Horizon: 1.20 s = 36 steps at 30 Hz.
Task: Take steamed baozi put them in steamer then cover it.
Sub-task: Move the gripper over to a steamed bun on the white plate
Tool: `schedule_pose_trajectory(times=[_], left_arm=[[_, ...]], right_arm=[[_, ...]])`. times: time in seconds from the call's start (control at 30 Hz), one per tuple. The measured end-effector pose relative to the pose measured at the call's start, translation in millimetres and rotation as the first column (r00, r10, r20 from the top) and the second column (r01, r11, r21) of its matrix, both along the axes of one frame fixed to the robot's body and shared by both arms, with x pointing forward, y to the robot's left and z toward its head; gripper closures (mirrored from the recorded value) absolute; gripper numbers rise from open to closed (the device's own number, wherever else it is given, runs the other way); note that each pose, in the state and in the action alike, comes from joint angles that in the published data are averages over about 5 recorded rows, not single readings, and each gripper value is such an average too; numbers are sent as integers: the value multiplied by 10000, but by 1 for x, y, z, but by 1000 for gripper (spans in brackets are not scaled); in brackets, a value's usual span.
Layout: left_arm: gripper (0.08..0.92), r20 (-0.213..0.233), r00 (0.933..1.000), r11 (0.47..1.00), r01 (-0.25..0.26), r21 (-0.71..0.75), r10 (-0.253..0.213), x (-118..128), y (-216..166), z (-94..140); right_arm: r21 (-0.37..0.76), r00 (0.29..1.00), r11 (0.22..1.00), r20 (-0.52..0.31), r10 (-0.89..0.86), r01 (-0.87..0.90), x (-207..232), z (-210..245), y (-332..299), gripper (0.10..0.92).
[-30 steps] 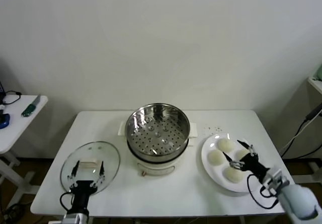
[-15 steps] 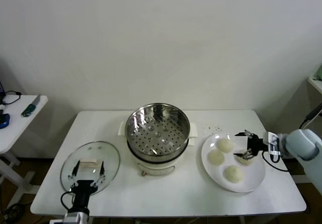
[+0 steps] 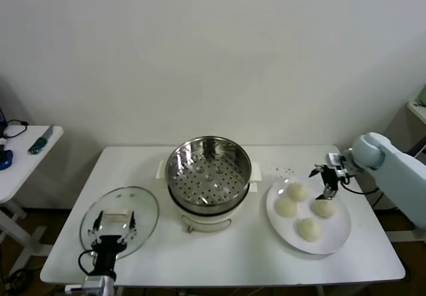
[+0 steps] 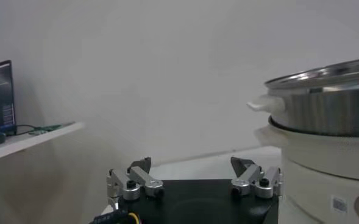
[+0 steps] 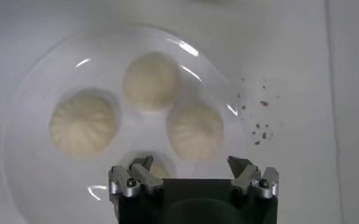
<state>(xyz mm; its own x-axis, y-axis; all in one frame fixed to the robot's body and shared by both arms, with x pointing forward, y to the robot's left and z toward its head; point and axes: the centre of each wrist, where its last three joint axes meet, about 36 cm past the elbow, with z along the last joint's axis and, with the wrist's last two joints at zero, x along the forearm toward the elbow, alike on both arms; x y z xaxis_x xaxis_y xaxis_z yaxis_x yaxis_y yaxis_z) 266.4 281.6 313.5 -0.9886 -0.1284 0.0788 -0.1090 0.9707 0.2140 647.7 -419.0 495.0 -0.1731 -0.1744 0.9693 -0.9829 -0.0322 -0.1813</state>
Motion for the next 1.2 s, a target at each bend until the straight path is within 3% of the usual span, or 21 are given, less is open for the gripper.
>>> schedule_pose_trajectory(times=[0.43,0.97,1.2], left_arm=[[177,-110,9997,9998,-218,30,218,4,10,0],[177,-182,9994,9995,-306,1,306,6,12,-1],[177,-218,9992,9995,-324,-14,324,5,12,-2]], right_arm=[[-975,9965,9937,-669,491,-555,42,-21,42,200],[-1348,9913,9874,-1127,680,-831,52,-47,59,201],[-1321,9905,9872,-1153,747,-898,54,-52,61,269]])
